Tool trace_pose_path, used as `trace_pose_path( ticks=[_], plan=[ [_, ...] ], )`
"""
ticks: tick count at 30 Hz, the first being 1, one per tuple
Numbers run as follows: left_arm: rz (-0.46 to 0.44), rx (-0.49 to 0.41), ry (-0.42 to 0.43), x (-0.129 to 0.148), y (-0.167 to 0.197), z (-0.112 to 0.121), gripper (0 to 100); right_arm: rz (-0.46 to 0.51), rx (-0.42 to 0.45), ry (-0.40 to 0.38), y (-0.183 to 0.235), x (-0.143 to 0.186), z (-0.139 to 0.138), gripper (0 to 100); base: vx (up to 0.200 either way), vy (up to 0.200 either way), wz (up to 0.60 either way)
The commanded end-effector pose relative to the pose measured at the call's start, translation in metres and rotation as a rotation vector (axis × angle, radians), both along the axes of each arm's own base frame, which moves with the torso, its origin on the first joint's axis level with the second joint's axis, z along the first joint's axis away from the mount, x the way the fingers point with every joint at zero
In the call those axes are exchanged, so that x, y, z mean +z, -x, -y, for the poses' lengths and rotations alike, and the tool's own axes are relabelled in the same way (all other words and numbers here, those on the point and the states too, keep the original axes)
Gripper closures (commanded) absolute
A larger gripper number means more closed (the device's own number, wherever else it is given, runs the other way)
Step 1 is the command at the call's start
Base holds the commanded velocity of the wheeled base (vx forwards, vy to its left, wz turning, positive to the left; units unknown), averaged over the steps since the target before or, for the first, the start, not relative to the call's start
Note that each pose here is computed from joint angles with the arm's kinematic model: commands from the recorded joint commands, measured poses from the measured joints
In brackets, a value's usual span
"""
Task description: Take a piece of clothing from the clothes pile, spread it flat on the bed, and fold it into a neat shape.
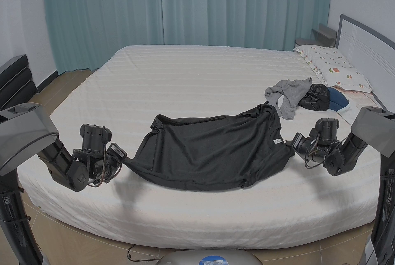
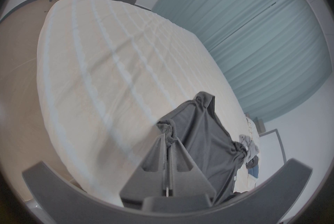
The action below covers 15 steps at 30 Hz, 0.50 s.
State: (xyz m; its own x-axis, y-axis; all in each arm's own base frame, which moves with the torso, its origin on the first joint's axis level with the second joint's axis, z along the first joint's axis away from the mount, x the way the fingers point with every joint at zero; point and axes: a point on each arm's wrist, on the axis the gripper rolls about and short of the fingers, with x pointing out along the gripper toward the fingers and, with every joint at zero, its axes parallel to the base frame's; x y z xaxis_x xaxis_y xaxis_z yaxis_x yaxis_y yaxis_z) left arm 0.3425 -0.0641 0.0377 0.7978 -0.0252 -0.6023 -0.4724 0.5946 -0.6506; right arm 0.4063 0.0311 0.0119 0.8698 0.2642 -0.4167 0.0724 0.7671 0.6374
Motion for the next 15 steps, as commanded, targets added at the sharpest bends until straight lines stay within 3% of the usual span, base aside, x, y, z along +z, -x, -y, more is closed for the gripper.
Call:
trace_pose_path(
  ticks=[1,6,15],
  plan=[
    [0.089,0.076,0.03,0.016,-0.023,-0.017,100,0.055,-0.047,0.013,-0.043,0.019,-0.004,100,0.0,0.0,0.0],
    [0.119,0.134,0.109,0.02,-0.033,-0.021,100,0.065,-0.071,0.027,-0.07,0.004,-0.014,100,0.0,0.0,0.0],
    [0.132,0.155,0.137,-0.005,-0.047,-0.02,100,0.146,-0.122,0.049,-0.11,-0.023,-0.032,100,0.0,0.0,0.0]
  ],
)
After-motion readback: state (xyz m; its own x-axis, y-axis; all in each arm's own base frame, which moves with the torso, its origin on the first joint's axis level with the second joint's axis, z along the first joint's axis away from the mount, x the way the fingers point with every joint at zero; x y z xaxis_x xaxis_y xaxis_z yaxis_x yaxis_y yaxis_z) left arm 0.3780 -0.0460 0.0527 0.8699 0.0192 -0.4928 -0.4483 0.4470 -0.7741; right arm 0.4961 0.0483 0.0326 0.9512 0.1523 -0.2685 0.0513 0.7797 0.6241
